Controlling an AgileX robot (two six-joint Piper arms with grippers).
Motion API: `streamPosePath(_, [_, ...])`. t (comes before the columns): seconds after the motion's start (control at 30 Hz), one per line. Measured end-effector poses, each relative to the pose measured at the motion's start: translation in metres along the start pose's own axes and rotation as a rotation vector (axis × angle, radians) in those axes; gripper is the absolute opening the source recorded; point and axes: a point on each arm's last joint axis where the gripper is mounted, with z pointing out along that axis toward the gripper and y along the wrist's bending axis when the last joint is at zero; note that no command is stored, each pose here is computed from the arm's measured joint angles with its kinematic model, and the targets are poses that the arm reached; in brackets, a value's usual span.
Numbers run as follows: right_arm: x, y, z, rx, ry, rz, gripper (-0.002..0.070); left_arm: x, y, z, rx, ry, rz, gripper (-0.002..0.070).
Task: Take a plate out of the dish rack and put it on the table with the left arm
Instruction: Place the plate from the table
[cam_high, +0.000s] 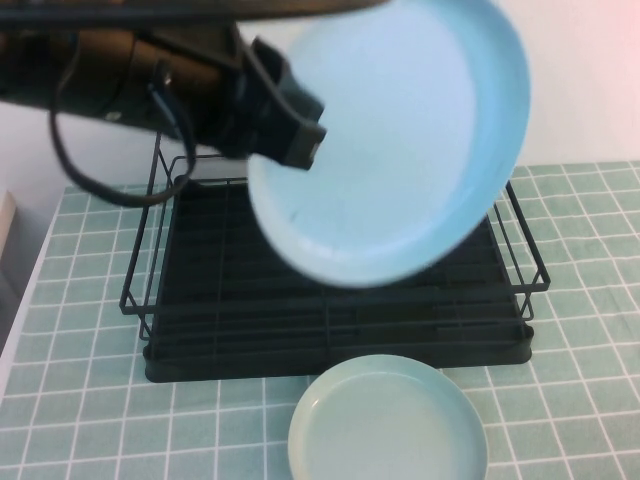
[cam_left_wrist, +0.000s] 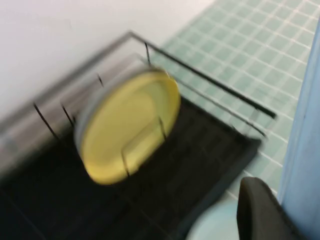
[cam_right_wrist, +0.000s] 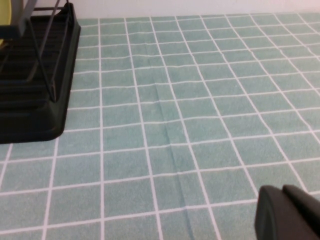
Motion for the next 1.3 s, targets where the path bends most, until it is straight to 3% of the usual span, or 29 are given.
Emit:
streamPosePath(0.23, [0.0, 0.0, 0.0, 0.0, 0.0, 0.0, -0.0002, 0.024, -0.009, 0.007, 0.097, 0.255, -0.159, 0.0097])
streamPosePath(0.5, [0.0, 0.0, 0.0, 0.0, 0.0, 0.0, -0.0002, 0.06, -0.015, 0.042, 0.291, 0.327, -0.28, 0.0097])
streamPosePath(0.73, [0.0, 0.0, 0.0, 0.0, 0.0, 0.0, -0.0002, 0.117, 0.011, 0.072, 0.383, 0.335, -0.557, 0.0097])
streamPosePath(1.0, [0.0, 0.0, 0.0, 0.0, 0.0, 0.0, -0.0002, 0.174, 0.039, 0.085, 0.318, 0.319, -0.787, 0.0097])
streamPosePath(1.3, [0.0, 0.0, 0.0, 0.0, 0.0, 0.0, -0.0002, 0.197, 0.04, 0.098, 0.241, 0.319, -0.795, 0.0097])
